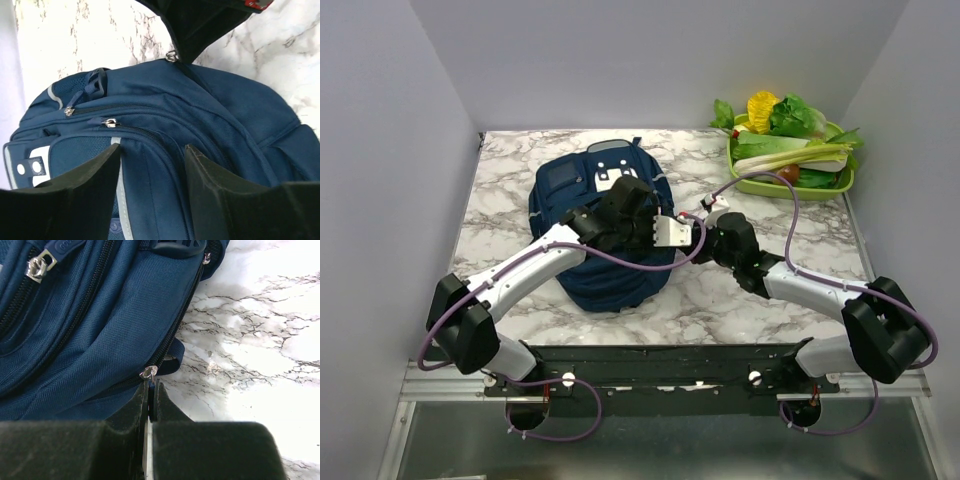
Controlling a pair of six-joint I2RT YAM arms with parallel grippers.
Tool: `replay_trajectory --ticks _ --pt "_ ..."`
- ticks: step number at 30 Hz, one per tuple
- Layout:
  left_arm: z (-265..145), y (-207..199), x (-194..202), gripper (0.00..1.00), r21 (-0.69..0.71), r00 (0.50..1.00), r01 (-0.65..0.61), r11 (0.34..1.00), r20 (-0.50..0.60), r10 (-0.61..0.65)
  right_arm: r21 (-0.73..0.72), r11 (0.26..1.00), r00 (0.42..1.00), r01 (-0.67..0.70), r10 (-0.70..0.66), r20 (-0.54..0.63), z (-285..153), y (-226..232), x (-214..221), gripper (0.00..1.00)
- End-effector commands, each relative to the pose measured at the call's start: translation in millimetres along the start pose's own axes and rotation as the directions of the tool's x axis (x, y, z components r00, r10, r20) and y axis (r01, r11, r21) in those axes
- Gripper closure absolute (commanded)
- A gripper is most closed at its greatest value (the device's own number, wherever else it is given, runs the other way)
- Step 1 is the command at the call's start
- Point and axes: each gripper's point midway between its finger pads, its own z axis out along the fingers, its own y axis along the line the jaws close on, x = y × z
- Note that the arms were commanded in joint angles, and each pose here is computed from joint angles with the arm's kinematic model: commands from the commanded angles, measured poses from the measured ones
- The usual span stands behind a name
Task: Pack the student bag
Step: Zip the student bag at the center of the board.
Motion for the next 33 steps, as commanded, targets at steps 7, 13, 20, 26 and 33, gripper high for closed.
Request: replay_trajectory --ticks 7,13,20,26,33 --pt "1 17 -11 1.00 -0.042 0.998 -0.049 0.998 -0.041 0.048 -0.008 1.000 0.998 -0.004 0.005 0.070 -6 3 -21 1.00" --pt "-27 -42 -48 1.00 0.191 0.997 -0.046 0.980 0.070 0.033 0.076 0.997 0.999 0.007 -0.011 0.051 -3 -25 -13 1.00" --pt "-54 -110 -52 1.00 0.453 0.985 -0.147 0.880 0.144 0.091 0.070 0.997 0.997 0.029 -0.034 0.073 -10 -32 -18 0.99" --pt "-49 -98 -62 0.93 0.403 0.986 -0.133 0.905 0.142 0.082 0.046 0.999 0.998 0.013 -0.016 0.066 -18 -27 -12 0.99" --pt "-35 -24 -112 0.24 0.152 0.983 0.036 0.988 0.171 -0.062 0.237 0.970 0.995 -0.058 0.035 0.097 -37 -59 -12 0.90"
